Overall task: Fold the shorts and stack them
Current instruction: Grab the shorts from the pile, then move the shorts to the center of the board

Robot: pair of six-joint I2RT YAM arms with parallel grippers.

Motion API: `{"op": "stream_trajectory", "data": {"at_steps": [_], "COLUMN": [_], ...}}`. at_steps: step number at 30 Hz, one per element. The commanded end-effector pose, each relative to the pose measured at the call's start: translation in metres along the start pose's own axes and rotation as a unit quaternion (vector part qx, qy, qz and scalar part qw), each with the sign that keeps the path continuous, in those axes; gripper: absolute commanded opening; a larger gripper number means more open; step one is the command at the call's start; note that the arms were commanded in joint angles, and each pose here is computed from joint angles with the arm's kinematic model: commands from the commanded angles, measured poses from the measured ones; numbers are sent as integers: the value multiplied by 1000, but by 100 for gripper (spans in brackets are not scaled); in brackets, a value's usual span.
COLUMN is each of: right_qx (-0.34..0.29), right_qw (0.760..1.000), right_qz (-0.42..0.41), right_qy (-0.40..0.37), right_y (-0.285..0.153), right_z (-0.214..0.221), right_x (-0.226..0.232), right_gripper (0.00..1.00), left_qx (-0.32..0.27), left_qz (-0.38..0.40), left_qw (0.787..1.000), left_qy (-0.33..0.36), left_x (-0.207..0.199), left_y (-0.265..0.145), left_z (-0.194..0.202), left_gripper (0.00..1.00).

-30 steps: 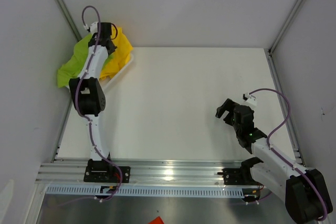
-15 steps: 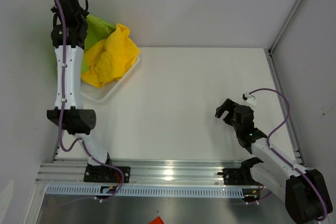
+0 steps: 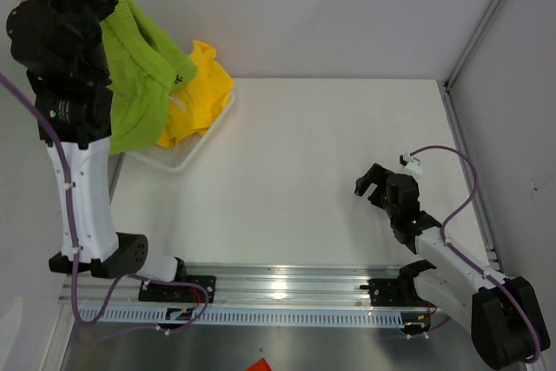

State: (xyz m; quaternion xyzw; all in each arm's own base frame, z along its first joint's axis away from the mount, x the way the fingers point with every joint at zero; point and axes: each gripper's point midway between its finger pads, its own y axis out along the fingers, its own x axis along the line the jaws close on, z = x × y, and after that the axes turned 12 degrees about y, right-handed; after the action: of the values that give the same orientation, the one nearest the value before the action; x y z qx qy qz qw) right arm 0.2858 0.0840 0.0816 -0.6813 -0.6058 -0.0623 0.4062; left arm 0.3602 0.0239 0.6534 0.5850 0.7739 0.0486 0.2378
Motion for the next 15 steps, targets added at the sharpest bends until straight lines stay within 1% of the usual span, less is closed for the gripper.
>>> {"op": "stream_trajectory", "data": {"at_steps": [1,2,4,5,7,8,11,15], "right_qx": [-20,-17,-16,-17,-16,-17,-21,-27], "right_qw": [999,999,999,999,999,999,999,999], "right_qz": [-25,-27,-28,-28,-27,-27,-30,-36], "right_qy": [-1,-1,-3,-3,-4,-4,-5,-5], "right_y": [2,2,3,3,2,2,0,-3], "right_z": [-16,-15,-15,-16,-15,-16,-18,-21], "right_x": [18,19,19,20,19,19,20,22], "right_gripper": [99,99,100,100,100,100,99,99], "left_qx": [-76,-70,-73,-55,-47,-35,-5,32], "left_qz": [110,129,174,212,261,293,348,394], "left_qw": [989,986,976,968,952,939,911,883], "left_qy": [-56,-80,-104,-126,-153,-177,-222,-253], "left_x": [-42,-50,-65,-80,-98,-111,-139,-179], "left_y": [-31,-34,-42,-47,-55,-59,-70,-79], "left_z": [-61,-59,-65,-58,-58,-54,-44,-21], "left_gripper": [0,0,0,0,0,0,0,0]}}
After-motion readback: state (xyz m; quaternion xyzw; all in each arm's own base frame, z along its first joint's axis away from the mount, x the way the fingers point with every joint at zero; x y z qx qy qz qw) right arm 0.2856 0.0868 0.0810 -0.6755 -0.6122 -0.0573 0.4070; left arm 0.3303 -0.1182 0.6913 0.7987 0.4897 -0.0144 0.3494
